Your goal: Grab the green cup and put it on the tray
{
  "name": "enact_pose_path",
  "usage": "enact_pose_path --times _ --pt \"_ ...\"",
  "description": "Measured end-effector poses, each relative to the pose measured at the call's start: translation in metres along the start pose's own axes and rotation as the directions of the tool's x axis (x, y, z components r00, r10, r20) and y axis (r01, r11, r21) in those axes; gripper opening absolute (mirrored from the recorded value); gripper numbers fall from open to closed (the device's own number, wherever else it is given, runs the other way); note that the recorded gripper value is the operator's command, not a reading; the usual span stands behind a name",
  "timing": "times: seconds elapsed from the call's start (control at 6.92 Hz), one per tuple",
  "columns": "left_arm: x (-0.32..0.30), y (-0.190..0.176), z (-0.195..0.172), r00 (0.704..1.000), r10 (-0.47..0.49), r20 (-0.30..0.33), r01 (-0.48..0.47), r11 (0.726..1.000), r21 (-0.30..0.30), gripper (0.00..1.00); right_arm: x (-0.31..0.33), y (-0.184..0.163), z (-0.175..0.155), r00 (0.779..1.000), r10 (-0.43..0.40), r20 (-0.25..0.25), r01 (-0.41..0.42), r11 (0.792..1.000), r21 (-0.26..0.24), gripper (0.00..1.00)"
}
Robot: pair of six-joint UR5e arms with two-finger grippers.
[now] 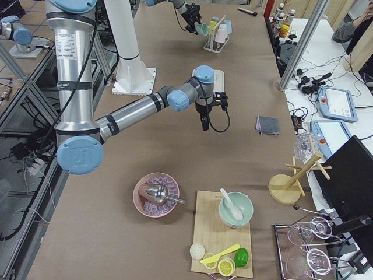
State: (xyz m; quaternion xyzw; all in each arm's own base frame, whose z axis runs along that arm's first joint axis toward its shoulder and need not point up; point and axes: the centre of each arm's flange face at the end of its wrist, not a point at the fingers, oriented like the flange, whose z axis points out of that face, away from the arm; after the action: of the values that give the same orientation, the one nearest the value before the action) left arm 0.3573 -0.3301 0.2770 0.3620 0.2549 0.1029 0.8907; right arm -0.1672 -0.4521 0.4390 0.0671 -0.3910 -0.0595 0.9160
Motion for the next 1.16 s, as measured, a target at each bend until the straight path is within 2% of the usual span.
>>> enact_pose_path --times 0.14,0.29,0.58,0.72,0.87,1.16 --pt "0.026 -0.013 0.022 0.989 -0.127 -0.076 0.132 0.989 0.063 0.13 0.037 0.007 -0.008 0.999 -0.027 -0.032 0.027 1.000 0.003 1.00" --pt "0.057 -0.032 0.048 0.965 -0.224 -0.140 0.241 0.963 0.121 0.13 0.072 0.016 -0.015 0.998 -0.031 -0.064 0.031 1.000 0.002 1.00" --pt "0.111 -0.074 0.089 0.910 -0.331 -0.249 0.387 0.893 0.227 0.14 0.154 0.032 -0.021 0.992 -0.074 -0.101 0.072 0.997 -0.021 1.00" --pt "0.137 -0.094 0.110 0.893 -0.361 -0.268 0.430 0.860 0.275 0.17 0.194 0.039 -0.022 0.994 -0.075 -0.083 0.073 0.997 -0.031 1.00" --pt "0.156 -0.109 0.126 0.880 -0.387 -0.276 0.463 0.828 0.315 0.16 0.225 0.044 -0.025 0.998 -0.042 -0.055 0.040 0.999 -0.026 1.00" --pt "0.185 -0.119 0.149 0.883 -0.411 -0.226 0.469 0.789 0.396 0.13 0.265 0.055 -0.037 0.999 0.029 -0.037 -0.029 1.000 0.001 1.00"
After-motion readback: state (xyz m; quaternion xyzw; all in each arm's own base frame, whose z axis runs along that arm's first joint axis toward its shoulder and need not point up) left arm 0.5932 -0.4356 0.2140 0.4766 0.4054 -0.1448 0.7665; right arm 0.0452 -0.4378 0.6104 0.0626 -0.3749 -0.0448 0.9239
